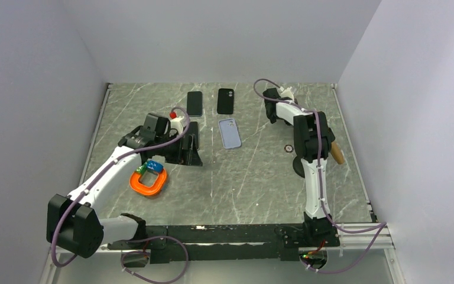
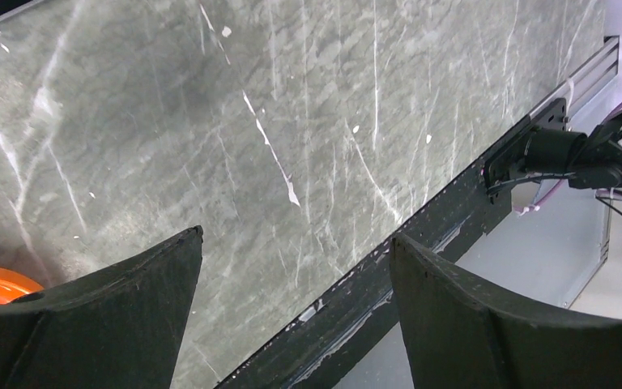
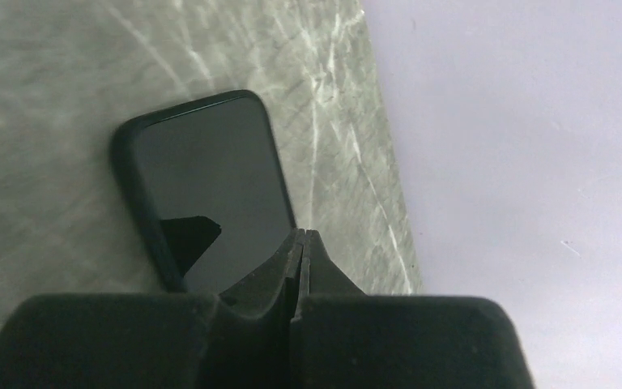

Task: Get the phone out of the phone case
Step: Move the phone to the center of the board.

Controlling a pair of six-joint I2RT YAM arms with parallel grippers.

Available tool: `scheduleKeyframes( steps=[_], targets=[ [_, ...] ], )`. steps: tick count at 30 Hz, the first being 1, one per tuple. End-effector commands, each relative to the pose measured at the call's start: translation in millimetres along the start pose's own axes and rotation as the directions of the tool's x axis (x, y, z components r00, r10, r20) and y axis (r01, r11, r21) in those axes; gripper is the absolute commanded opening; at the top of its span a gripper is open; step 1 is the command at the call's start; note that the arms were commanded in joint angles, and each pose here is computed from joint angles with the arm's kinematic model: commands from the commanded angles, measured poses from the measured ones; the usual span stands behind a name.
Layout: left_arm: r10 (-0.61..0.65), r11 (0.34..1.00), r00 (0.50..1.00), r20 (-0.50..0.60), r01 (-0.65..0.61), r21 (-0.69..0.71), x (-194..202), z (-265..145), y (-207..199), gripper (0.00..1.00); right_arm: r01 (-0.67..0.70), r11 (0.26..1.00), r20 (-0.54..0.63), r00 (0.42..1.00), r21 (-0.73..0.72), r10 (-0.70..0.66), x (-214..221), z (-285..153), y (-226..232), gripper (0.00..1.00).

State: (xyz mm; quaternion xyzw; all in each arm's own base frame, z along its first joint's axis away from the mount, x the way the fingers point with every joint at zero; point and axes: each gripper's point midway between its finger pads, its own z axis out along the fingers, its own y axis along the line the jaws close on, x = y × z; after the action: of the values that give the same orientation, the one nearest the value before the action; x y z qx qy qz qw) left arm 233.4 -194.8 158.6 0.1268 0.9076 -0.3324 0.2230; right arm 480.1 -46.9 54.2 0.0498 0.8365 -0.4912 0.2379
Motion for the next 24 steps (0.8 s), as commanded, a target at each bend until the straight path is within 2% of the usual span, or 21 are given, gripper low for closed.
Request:
scheduleKeyframes(
  steps=[1,5,13,19,22,24],
  targets=[
    [0.06,0.997,0.998,0.011,-0.061,0.052,4,-1,-11,0.88,-0.009,0.997,-0.027,1.0,0.082,0.012,7,17,-24,0.01],
    [0.054,0.997,0.999,0.005,-0.054,0.063,8,0,-12,0.87,-0.059,0.997,-0.057,0.996,0.039,0.061,15,28,-29,0.01],
    [0.061,0.996,0.998,0.012,-0.062,0.059,10,-7,-15,0.87,-0.053,0.997,-0.098,0.994,-0.062,0.047,26,39,-11,0.03],
    [0.068,0.995,0.998,0.004,-0.068,0.067,11,-9,-17,0.87,-0.054,0.964,-0.131,0.991,-0.261,0.021,35,27,21,0.04],
    [0.076,0.995,0.997,0.002,-0.076,0.06,9,-10,-16,0.87,-0.047,0.947,-0.078,0.997,-0.318,0.023,27,9,30,0.07],
    [0.078,0.995,0.997,0.001,-0.078,0.059,9,-10,-16,0.87,-0.025,0.932,-0.027,1.0,-0.363,0.016,17,-7,39,0.14]
  ],
)
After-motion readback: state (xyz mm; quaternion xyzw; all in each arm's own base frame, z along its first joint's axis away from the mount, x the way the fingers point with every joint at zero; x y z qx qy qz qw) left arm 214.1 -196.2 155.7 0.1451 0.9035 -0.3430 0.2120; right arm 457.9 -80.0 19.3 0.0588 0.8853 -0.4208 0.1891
